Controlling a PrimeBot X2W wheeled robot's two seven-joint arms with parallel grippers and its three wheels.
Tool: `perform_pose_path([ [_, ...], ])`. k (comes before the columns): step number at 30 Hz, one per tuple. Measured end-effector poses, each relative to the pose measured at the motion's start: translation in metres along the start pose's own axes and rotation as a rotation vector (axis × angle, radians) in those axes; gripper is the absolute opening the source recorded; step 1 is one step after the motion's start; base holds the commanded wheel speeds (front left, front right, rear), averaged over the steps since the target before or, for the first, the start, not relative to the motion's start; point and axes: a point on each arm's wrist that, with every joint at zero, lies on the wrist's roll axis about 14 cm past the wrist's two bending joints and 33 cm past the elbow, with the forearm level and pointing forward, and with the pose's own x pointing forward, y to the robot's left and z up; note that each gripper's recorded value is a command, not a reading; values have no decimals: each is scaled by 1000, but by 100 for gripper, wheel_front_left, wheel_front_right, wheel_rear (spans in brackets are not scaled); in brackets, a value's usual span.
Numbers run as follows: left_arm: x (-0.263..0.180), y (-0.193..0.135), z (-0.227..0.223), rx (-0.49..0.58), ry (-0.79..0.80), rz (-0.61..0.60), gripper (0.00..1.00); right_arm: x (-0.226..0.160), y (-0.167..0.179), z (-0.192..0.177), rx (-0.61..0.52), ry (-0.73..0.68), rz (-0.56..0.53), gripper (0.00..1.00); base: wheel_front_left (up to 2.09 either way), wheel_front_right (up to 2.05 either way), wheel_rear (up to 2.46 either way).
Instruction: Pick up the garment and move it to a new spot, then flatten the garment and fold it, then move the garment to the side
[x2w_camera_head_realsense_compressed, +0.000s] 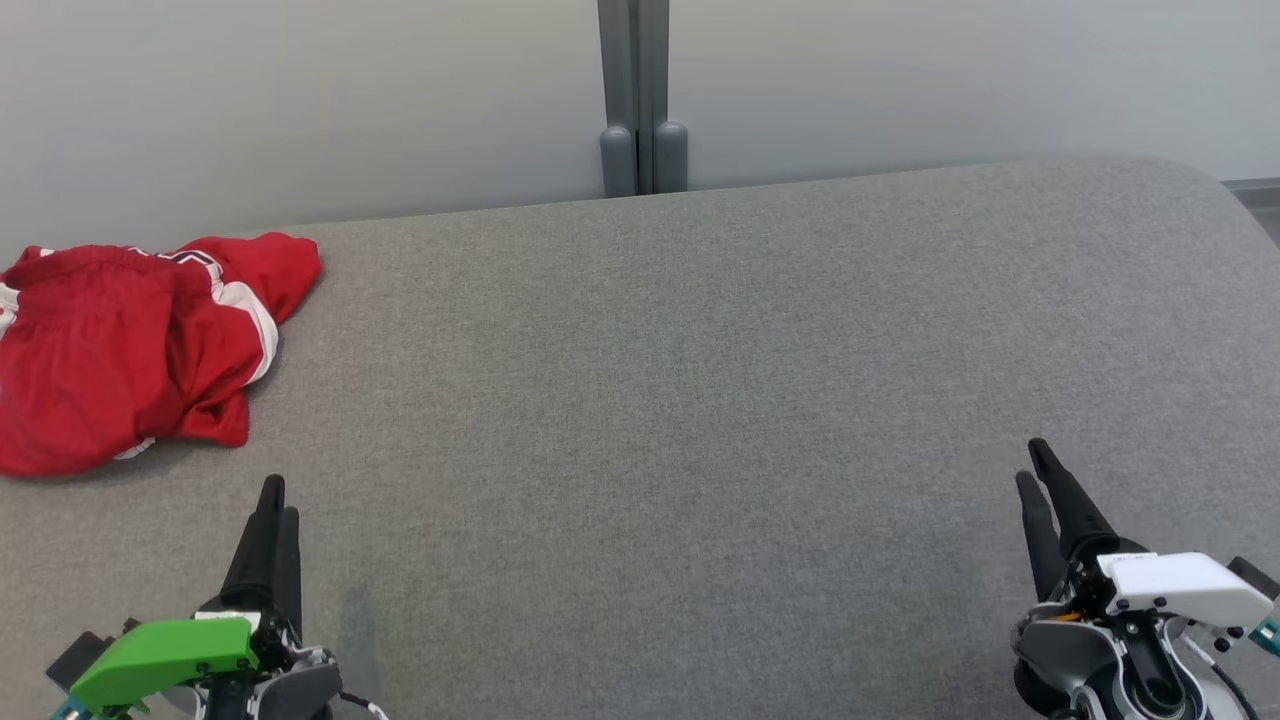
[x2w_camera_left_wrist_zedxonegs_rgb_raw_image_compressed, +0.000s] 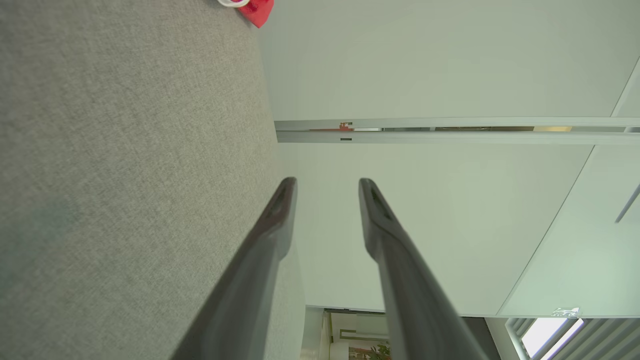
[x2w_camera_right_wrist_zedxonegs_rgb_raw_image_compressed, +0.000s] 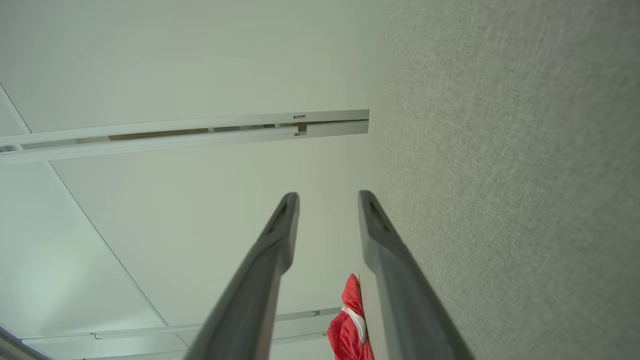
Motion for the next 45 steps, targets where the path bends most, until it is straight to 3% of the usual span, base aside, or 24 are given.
perform_pose_path([
  [4,-6,16,-3,-5,3,48,100,-8,-18,-1,7,-3,-54,100,0,0,0],
  [16,-6,10,-9,58,-9,29,100,-8,-17,-5,-48,-21,-49,100,0,0,0],
  [45,-1,-16,-35,594,7,-17,100,-4,19,-23,-603,-10,75,100,0,0,0],
])
